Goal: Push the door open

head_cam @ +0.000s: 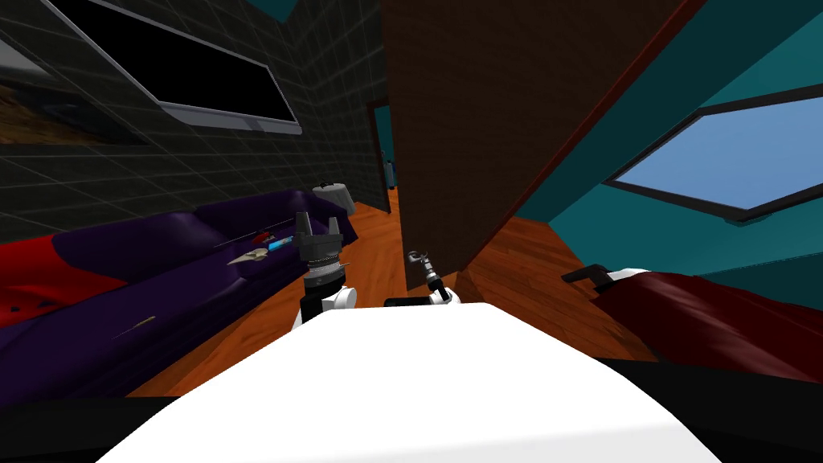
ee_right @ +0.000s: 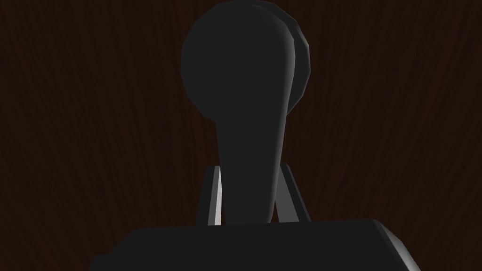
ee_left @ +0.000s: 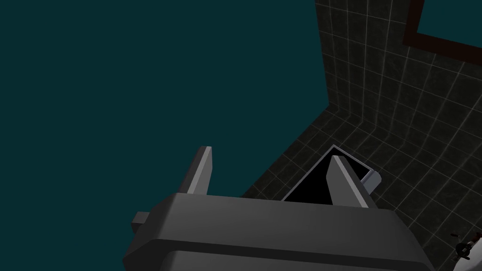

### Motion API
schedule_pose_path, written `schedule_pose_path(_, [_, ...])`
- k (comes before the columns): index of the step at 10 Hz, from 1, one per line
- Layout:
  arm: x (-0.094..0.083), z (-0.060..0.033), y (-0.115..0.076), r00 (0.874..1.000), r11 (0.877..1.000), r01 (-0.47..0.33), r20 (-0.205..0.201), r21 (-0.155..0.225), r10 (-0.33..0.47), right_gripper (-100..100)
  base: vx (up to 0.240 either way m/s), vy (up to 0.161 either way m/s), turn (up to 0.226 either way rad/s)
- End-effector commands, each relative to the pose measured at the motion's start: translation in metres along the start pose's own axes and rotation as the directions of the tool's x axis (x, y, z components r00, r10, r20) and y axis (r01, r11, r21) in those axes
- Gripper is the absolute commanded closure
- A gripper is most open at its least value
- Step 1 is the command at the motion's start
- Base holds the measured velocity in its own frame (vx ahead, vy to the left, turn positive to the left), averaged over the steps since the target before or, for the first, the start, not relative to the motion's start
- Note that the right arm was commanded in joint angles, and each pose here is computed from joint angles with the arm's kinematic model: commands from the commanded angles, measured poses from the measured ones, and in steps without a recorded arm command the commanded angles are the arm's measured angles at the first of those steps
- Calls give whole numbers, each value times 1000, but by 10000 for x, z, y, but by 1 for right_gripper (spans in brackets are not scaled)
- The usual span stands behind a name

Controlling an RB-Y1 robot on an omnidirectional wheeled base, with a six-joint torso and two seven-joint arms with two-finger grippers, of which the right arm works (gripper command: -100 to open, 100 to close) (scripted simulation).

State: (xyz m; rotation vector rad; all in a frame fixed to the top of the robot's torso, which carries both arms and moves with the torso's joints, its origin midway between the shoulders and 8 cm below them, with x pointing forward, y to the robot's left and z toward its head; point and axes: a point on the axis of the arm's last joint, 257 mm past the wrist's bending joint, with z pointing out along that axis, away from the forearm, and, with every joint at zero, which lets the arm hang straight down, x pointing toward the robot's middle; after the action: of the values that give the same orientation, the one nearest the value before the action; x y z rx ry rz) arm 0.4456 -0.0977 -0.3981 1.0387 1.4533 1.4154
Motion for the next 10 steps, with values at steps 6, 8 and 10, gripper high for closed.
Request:
schedule_pose_path(6, [-374, 23, 44, 996, 1000, 2, 86, -7, -2, 100, 105, 121, -53])
schedule_pose_path(8, [-518, 14, 43, 993, 1000, 6, 117, -7, -5, 100, 154, 138, -65])
schedule_pose_path(10, [-621, 8, 44, 990, 1000, 6, 143, -7, -5, 100, 167, 155, -65])
